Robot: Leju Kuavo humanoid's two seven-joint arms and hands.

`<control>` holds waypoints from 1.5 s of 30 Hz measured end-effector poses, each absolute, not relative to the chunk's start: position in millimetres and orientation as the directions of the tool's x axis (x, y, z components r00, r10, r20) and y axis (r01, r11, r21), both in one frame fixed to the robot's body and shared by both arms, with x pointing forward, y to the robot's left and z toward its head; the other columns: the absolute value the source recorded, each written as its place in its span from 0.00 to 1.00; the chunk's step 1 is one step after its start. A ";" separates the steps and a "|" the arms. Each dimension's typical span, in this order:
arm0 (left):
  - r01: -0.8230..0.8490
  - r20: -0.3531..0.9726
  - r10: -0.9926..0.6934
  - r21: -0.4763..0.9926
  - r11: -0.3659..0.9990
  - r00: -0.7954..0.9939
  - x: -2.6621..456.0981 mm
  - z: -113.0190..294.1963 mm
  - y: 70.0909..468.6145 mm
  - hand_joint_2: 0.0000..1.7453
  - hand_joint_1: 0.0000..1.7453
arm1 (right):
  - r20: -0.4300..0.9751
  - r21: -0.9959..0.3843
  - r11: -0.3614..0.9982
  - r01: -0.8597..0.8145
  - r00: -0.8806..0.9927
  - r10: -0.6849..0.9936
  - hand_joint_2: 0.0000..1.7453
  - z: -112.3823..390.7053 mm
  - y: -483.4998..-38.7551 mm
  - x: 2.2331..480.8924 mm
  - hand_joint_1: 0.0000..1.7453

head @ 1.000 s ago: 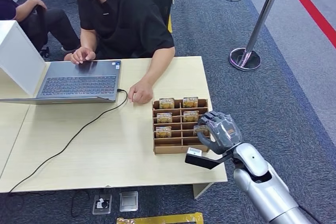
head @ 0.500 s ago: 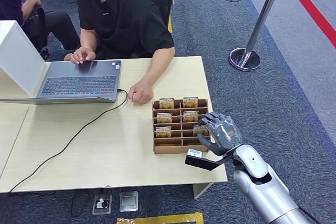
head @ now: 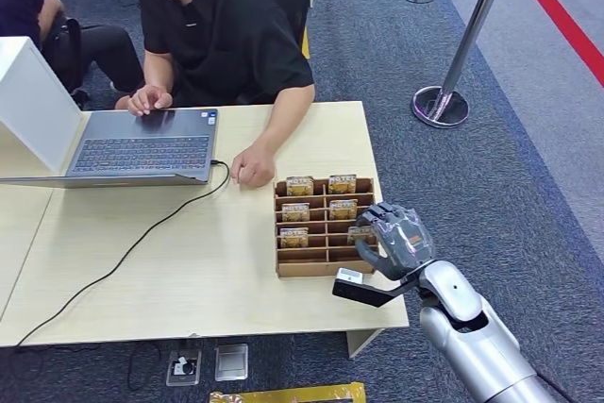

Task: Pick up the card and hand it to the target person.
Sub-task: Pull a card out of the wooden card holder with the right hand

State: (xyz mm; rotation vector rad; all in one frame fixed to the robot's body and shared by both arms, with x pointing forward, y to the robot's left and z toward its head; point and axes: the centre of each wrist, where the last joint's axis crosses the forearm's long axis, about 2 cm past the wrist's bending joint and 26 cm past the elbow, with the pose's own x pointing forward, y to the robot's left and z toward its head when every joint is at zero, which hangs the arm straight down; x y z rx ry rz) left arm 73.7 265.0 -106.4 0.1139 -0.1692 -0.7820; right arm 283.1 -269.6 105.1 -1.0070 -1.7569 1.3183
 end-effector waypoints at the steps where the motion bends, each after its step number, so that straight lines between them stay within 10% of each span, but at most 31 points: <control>1: 0.691 0.109 -0.709 0.165 0.704 0.697 73.7 -106.4 265.0 0.00 0.00 | 0.085 -0.970 0.176 0.168 -0.445 0.892 1.00 105.1 -269.7 283.1 0.59; 45: 0.694 0.109 -0.711 0.162 0.702 0.694 74.0 -106.3 264.0 0.00 0.00 | 0.097 -0.964 0.191 0.184 -0.427 0.899 1.00 106.6 -272.8 283.3 0.52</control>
